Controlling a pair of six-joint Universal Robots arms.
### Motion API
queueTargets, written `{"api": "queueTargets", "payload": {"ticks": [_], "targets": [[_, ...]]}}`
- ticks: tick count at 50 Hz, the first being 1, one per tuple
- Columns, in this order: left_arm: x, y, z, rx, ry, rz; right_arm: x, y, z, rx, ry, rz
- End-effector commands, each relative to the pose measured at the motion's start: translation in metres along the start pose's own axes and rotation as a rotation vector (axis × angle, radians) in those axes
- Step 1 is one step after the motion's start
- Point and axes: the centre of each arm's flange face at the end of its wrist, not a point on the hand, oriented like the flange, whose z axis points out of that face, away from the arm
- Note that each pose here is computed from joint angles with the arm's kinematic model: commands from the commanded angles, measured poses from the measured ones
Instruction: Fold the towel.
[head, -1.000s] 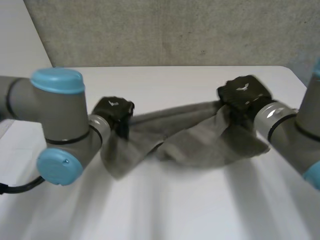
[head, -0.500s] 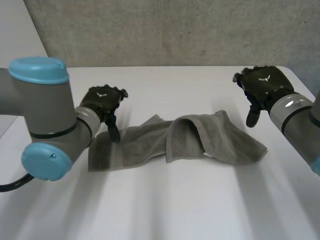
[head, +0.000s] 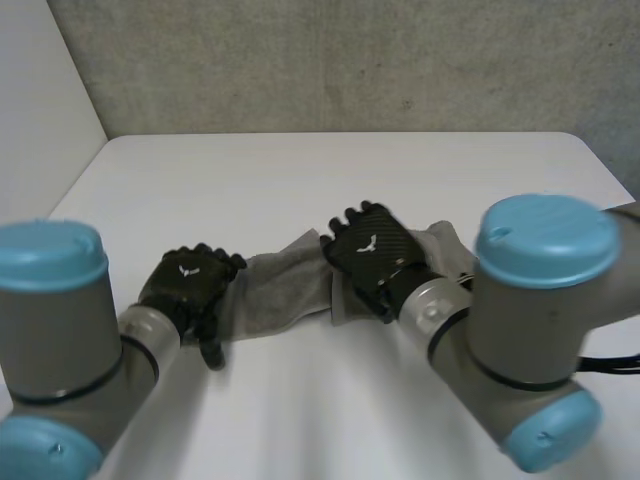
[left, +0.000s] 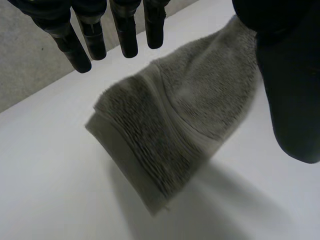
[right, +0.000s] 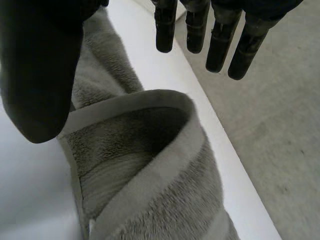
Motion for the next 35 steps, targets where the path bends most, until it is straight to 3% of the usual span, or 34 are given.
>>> {"api": "queueTargets", "payload": {"ticks": [1, 9, 13, 19, 23, 35], "targets": [[0.004, 0.013, 0.006, 0.095, -0.019, 0.067, -0.019, 0.016, 0.03, -0.007, -0.026, -0.153], [-0.002, 0.028, 0.025, 0.094, -0.061, 0.275, -0.023, 0.035, 0.057, -0.021, -0.011, -0.243], [-0.005, 0.031, 0.034, 0.094, -0.074, 0.284, -0.024, 0.038, 0.063, -0.025, 0.005, -0.246], [-0.005, 0.033, 0.045, 0.1, -0.077, 0.29, -0.004, 0.037, 0.067, -0.043, 0.152, -0.204], [-0.005, 0.034, 0.048, 0.095, -0.076, 0.29, 0.048, 0.051, 0.06, -0.118, 0.317, -0.13], [-0.001, 0.031, 0.043, 0.112, -0.071, 0.293, 0.096, 0.098, 0.032, -0.243, 0.435, 0.056]]}}
